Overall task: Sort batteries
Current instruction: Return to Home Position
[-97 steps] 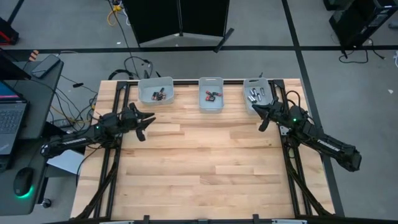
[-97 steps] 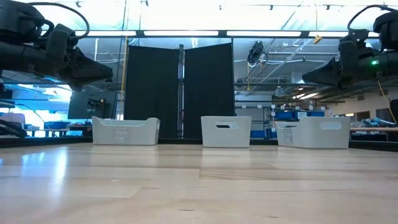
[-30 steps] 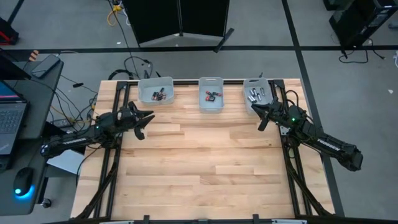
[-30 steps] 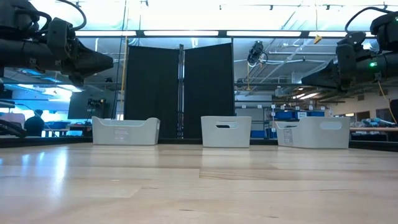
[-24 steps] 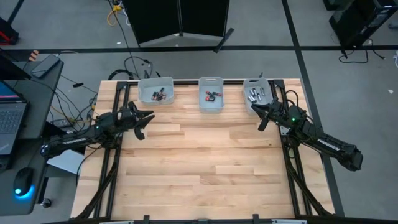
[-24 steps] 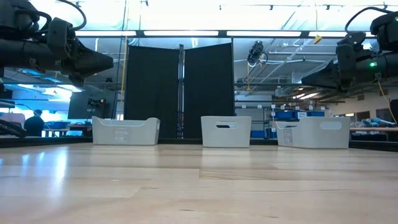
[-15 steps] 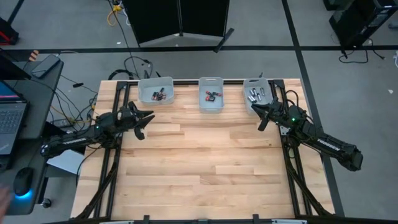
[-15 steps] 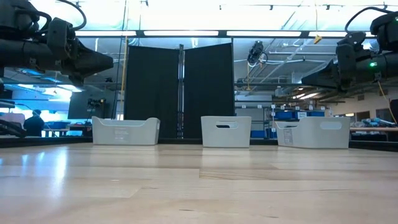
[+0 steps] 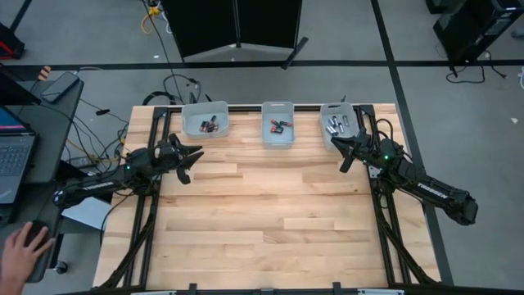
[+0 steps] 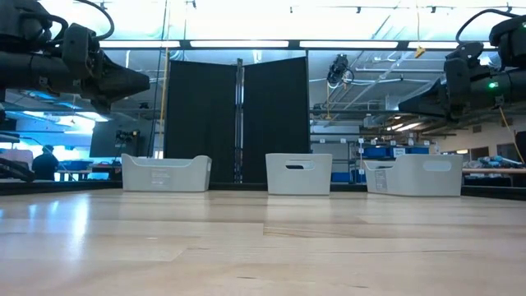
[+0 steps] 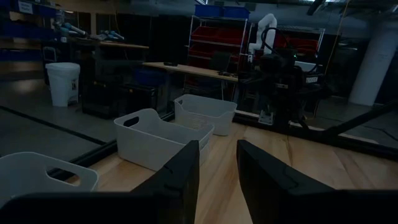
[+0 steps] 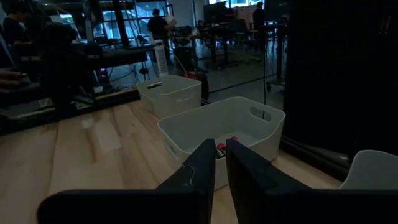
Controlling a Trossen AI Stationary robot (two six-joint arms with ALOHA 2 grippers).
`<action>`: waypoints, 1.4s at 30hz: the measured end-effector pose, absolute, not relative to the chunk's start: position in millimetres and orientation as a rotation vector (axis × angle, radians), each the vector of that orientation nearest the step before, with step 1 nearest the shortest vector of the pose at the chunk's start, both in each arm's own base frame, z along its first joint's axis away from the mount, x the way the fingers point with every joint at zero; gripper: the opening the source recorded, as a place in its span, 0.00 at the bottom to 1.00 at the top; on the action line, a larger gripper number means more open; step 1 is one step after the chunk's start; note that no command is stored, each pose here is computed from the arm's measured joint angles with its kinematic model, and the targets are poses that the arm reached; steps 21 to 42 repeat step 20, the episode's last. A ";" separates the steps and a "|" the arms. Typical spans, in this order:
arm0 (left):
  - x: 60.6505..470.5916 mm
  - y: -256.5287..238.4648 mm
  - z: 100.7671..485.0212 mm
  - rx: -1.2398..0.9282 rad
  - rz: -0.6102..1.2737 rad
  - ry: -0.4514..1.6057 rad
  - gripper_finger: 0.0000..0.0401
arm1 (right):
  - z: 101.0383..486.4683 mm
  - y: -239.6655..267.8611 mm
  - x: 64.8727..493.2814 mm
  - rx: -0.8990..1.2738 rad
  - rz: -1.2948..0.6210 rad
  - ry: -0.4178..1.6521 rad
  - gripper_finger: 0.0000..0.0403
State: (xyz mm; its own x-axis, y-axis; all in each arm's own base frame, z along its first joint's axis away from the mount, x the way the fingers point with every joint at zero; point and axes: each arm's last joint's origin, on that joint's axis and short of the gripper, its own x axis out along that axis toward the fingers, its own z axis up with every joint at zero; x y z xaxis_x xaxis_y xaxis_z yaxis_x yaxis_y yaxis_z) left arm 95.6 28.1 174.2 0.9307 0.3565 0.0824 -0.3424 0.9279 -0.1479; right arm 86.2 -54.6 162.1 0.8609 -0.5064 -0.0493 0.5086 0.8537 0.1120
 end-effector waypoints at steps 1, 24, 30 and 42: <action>95.6 28.1 174.2 -0.132 0.359 -0.109 0.29 | 162.1 -54.6 86.2 0.123 -0.534 0.018 0.13; 95.6 28.1 174.2 -0.132 0.359 -0.108 0.29 | 162.1 -54.6 86.2 0.123 -0.534 0.018 0.12; 95.6 28.1 174.2 -0.132 0.359 -0.108 0.29 | 162.1 -54.6 86.2 0.123 -0.534 0.018 0.12; 95.6 28.1 174.2 -0.132 0.359 -0.108 0.29 | 162.1 -54.6 86.2 0.123 -0.534 0.018 0.12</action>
